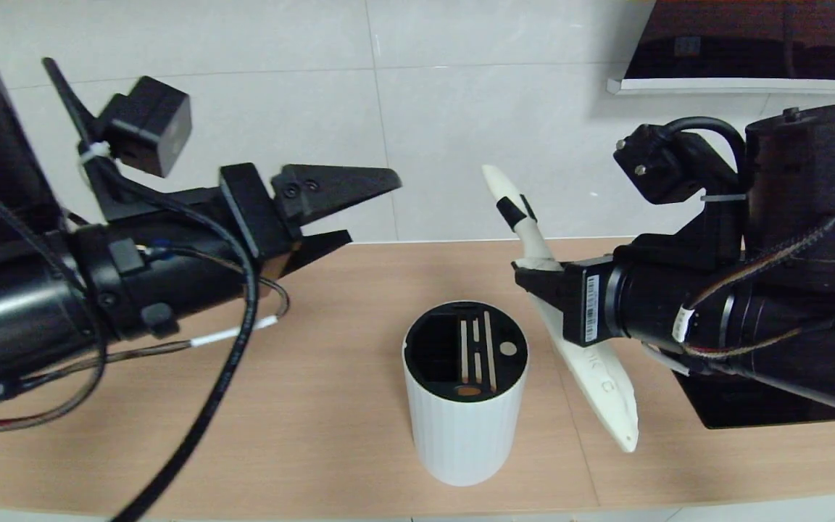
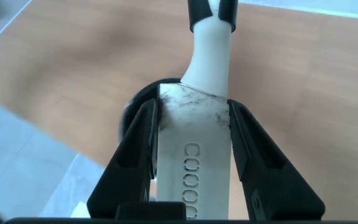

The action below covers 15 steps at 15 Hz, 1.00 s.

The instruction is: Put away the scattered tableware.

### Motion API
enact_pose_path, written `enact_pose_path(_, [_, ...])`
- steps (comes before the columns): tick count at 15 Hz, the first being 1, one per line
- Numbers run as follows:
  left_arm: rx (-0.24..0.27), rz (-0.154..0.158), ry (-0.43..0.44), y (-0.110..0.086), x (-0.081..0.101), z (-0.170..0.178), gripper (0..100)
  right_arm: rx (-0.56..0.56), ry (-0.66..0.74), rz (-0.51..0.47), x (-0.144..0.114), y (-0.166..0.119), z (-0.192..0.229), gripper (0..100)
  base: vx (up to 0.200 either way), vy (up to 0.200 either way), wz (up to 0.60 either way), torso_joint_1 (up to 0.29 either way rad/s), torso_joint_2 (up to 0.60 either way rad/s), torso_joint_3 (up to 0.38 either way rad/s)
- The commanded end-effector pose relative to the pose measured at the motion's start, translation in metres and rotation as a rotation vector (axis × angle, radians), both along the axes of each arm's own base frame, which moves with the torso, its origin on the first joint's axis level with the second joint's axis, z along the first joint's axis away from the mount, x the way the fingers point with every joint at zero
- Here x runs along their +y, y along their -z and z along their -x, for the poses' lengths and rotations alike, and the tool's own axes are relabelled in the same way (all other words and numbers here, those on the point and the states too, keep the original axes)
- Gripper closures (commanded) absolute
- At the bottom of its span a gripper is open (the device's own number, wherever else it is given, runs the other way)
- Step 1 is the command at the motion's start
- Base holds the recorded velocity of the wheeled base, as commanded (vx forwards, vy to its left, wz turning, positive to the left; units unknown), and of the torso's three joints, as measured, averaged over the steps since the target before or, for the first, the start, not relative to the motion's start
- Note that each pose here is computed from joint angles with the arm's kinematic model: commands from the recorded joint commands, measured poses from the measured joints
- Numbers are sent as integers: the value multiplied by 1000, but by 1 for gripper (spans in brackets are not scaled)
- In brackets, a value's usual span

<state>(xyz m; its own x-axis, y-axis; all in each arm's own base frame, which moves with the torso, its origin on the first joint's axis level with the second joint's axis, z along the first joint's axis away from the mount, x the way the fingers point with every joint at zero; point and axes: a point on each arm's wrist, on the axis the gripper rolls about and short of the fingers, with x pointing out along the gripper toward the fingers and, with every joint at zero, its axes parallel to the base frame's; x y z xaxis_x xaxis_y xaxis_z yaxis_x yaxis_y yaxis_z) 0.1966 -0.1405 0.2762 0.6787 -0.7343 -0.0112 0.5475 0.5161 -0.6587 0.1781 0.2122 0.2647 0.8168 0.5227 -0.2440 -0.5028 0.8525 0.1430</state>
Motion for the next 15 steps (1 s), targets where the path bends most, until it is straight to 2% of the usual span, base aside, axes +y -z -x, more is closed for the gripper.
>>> enact_pose_path(1, [54,-44,57,34,-38,-8,0,17,-40,15,10,7,7,100,0,0,0,0,0,0])
enact_pose_path(4, [41,-73,-14,60,-70,-21,0,21,-71,12,23,15,8,100,0,0,0,0,0,0])
enact_pose_path(5, [30,-68,-29,65,-75,-26,0,15,-84,8,27,19,10,100,0,0,0,0,0,0])
enact_pose_path(8, [4,-36,-17,60,-78,-22,0,2,-92,-11,31,20,11,100,0,0,0,0,0,0])
enact_pose_path(12, [-3,-29,-20,59,-77,-23,0,8,-104,-5,34,23,13,100,0,0,0,0,0,0])
enact_pose_path(15, [-8,-7,-47,58,-73,-30,0,12,-104,3,34,26,13,100,0,0,0,0,0,0])
